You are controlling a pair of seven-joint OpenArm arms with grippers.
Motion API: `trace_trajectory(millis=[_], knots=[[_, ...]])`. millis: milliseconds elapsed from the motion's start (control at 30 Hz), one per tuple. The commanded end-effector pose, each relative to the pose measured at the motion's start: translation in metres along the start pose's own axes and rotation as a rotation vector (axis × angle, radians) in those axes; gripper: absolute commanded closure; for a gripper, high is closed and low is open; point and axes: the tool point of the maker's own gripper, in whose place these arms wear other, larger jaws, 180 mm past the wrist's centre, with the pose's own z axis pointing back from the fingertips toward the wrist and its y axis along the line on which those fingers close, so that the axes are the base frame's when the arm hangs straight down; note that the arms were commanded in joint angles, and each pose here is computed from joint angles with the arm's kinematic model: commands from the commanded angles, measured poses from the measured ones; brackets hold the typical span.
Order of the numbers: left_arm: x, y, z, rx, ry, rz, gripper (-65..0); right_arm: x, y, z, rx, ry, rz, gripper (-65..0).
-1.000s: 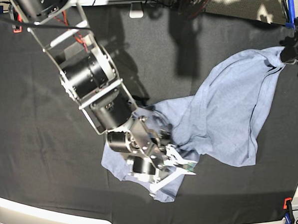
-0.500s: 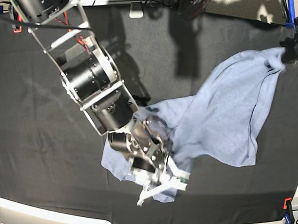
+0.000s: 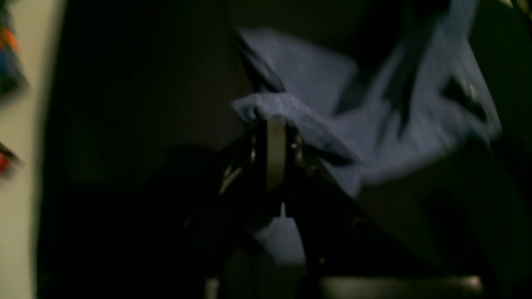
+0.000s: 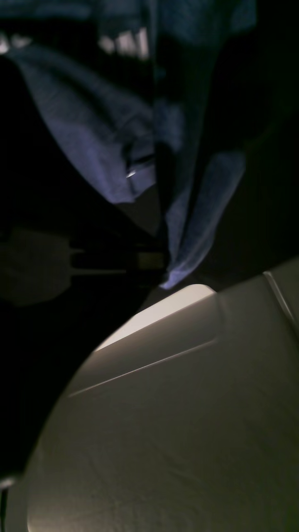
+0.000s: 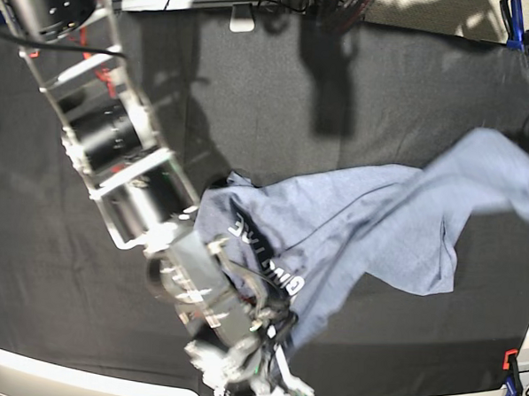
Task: Layout the t-shirt on the table in an organized manner, then fold the t-shirt properly
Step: 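Lift and fling the shirt with both grippers to spread it flat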
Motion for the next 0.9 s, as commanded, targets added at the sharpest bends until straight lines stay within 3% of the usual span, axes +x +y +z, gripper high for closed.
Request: trace_trajectory(millis=[0,133,433,733,867], knots=[[0.033,0.005,-0.001,0.019,-0.093,-0.039,0.0,0.017,-0.031,0.009,-0.065,-0.048,-0.018,0.0],[0.076,0.022,-0.01,0.113,-0.208,-0.067,0.0,0.012,-0.046,0.009,-0.065,-0.057,-0.074,0.0],[0.183,0.034,-0.005,0.187,-0.404,-0.19,0.0,0.027,-0.109,0.026,-0.16,-0.105,-0.157,0.0],[0.278,0.041,0.033,0.286,-0.537,-0.336,0.0,0.08,-0.208,0.081,-0.363,-0.202,-0.187,0.0],[0.301,0.041,0.046,0.312,-0.561,-0.375,0.0,0.112,-0.251,0.12,-0.432,-0.287,-0.244,0.0]])
